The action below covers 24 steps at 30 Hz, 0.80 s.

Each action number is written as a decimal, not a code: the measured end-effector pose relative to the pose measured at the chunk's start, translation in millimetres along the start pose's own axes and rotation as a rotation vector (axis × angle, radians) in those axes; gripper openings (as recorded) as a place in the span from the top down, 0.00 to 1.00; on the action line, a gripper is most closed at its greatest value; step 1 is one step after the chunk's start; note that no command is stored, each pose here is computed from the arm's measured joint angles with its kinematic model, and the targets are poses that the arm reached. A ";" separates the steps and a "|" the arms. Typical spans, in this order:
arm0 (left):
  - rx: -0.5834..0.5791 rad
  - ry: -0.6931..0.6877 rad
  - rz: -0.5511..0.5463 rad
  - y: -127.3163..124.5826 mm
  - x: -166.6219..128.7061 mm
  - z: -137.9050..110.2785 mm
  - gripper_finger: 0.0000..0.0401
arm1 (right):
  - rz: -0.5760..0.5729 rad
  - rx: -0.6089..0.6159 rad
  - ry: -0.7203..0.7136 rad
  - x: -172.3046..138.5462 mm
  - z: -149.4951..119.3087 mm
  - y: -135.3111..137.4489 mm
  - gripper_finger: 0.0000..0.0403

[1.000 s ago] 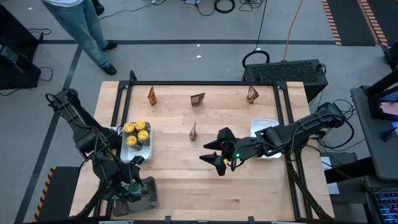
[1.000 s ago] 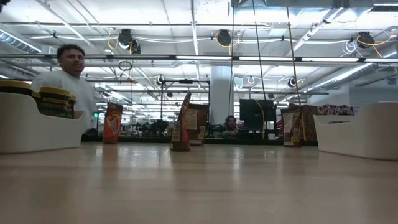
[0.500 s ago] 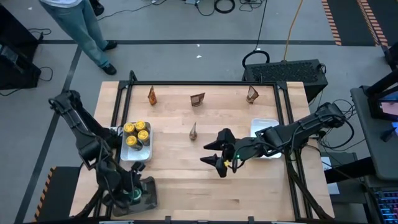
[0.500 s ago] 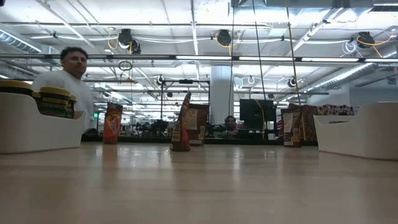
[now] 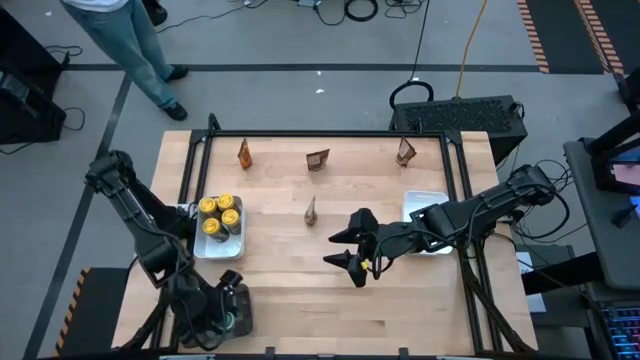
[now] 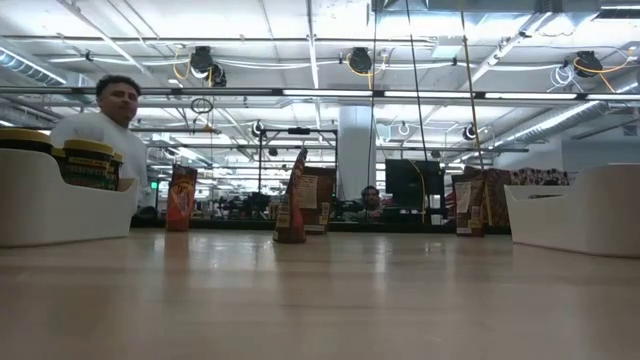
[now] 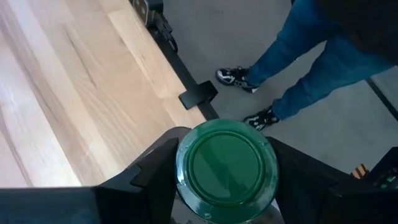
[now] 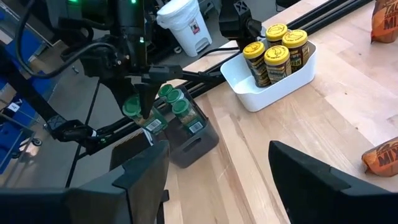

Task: Sort spices by type
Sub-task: Put the green seasoning bottle into the black bin

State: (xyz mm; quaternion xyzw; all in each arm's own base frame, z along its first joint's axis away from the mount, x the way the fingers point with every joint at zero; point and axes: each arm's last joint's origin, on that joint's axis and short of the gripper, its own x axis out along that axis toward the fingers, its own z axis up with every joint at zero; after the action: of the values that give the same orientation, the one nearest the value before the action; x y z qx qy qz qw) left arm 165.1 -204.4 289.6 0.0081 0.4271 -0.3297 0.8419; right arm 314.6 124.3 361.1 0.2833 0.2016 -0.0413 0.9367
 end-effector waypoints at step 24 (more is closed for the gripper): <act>0.115 -0.059 0.062 9.4 0.9 7.8 0.46 | 0.040 0.010 0.034 -1.3 -3.0 3.5 0.36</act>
State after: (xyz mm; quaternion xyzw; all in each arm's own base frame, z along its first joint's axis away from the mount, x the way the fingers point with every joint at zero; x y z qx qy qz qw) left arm 176.4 -199.9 291.3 0.0599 0.3819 -0.3275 0.8622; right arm 313.1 128.8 361.2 0.2928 0.2116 -0.0185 0.9323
